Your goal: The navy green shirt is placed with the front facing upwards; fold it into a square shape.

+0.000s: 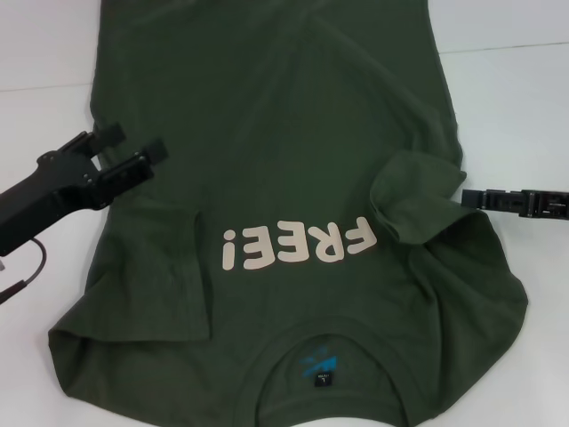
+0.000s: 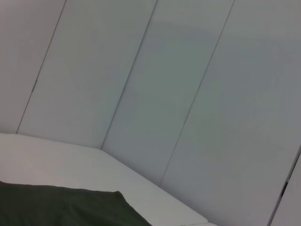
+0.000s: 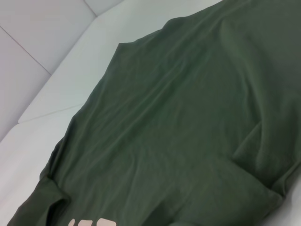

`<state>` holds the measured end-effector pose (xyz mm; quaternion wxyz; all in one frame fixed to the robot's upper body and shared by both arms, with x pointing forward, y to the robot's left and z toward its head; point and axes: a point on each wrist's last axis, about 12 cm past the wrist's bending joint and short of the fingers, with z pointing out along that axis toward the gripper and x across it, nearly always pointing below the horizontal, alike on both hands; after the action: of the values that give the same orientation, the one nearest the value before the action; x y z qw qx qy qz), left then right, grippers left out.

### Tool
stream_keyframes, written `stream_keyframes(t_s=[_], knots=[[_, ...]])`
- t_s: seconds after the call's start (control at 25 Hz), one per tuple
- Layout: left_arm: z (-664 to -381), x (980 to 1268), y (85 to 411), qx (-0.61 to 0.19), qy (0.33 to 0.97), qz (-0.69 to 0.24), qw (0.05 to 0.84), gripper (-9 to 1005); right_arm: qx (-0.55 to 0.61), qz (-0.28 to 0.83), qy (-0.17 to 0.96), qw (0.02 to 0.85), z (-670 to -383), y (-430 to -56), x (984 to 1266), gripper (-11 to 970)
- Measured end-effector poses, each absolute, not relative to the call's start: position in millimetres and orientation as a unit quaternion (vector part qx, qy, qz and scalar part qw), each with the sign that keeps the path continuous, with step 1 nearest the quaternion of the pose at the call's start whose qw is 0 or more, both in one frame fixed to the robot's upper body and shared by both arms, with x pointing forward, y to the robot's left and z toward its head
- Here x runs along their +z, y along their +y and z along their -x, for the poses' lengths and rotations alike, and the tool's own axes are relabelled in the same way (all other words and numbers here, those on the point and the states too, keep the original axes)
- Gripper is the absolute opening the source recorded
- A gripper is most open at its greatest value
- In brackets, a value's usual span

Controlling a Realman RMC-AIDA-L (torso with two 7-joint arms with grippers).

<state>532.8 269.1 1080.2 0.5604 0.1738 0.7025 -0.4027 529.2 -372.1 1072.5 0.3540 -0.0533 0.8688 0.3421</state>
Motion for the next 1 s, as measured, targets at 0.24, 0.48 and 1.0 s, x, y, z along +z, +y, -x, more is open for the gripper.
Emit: stream_keyframes(t_s=[0.24,0.48,1.0], knots=[[-533.0,1080.1,268.8,-0.403,0.703,-0.174,0.560,879,0.342,0.055,0.871,0.350,-527.7,-370.1,1070.0,708],[-533.3,1080.5,269.6,-0.402,0.703,-0.174,0.561,879,0.336,0.064,0.874,0.346,-524.0,-372.6,1068.1,707],[-532.2,1078.2,269.4,-0.401,0.703,-0.174,0.561,879,0.313,0.097,0.882,0.338,-522.0,-377.8,1067.2,702]])
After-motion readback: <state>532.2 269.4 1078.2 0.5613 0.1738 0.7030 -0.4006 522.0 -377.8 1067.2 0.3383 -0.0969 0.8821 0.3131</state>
